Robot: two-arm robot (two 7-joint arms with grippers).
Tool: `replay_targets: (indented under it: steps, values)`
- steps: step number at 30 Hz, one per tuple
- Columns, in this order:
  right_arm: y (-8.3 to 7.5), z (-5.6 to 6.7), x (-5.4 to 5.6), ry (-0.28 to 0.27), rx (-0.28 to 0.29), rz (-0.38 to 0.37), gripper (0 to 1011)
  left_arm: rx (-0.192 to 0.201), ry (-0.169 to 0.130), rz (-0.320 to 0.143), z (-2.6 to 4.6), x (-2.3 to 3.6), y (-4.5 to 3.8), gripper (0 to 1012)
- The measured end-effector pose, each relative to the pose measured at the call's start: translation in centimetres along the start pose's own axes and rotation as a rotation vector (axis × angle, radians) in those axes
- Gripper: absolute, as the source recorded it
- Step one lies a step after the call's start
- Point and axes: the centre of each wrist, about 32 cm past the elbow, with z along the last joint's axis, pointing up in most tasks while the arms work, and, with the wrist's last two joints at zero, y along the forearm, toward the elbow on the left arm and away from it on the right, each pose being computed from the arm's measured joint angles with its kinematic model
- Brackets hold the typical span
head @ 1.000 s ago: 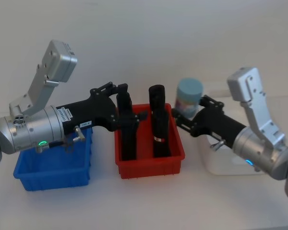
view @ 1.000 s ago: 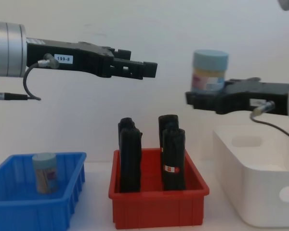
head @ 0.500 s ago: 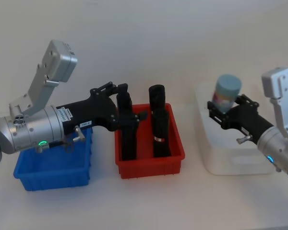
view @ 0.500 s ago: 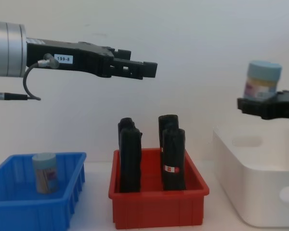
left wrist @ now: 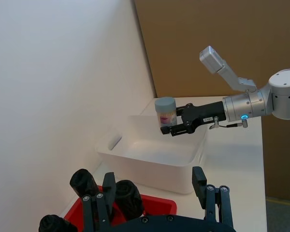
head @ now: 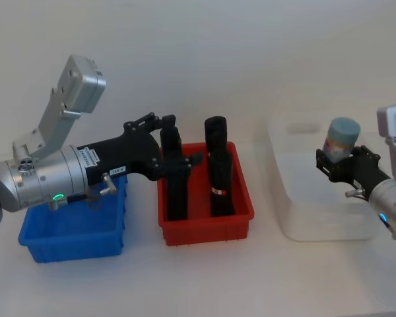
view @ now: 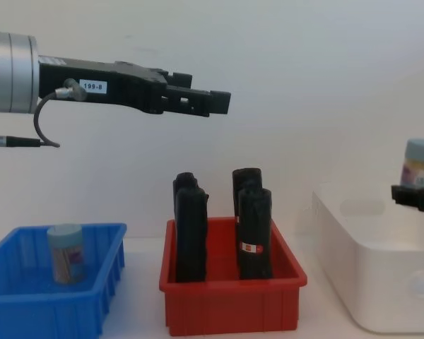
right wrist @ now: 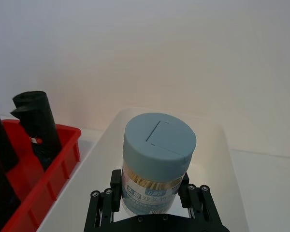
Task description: Pick the cotton swabs from the blue box and place them into the white box.
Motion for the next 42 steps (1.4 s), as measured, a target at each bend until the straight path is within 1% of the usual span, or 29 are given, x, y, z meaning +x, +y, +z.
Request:
replay_targets:
  steps: [6,19,22,23,25,27,29,32,35,38,41,42]
  values:
    - [0.8,-1.0,0.7,0.017,-0.043,-0.022,670,0.000,0.000,0.000,0.00,0.00,0.00,1000]
    - [1.5,-1.9,1.3,0.033,-0.075,-0.029,677,0.000,0.000,0.000,0.00,0.00,0.00,1000]
    - [1.5,-2.0,1.4,0.035,-0.078,-0.029,759,0.000,0.000,0.000,0.00,0.00,0.00,1000]
    - [1.5,-2.1,1.4,0.035,-0.078,-0.029,810,0.000,0.000,0.000,0.00,0.00,0.00,999]
    - [1.5,-2.1,1.4,0.036,-0.078,-0.030,839,0.000,0.000,0.000,0.00,0.00,0.00,1000]
    - [1.5,-2.2,1.5,0.037,-0.077,-0.031,909,0.000,0.000,0.000,0.00,0.00,0.00,1000]
    - [1.5,-2.2,1.5,0.037,-0.075,-0.031,953,0.000,0.000,0.000,0.00,0.00,0.00,999]
    - [1.5,-2.2,1.5,0.038,-0.067,-0.033,1001,0.000,0.000,0.000,0.00,0.00,0.00,1000]
    - [1.4,-2.2,1.5,0.037,-0.060,-0.036,1001,0.000,0.000,0.000,0.00,0.00,0.00,999]
    - [1.3,-2.2,1.5,0.035,-0.044,-0.041,1001,0.000,0.000,0.000,0.00,0.00,0.00,1000]
    - [1.1,-2.1,1.5,0.030,-0.014,-0.049,1001,0.000,0.000,0.000,0.00,0.00,0.00,999]
    - [1.1,-2.1,1.5,0.030,-0.014,-0.049,1002,0.000,0.000,0.000,0.00,0.00,0.00,1000]
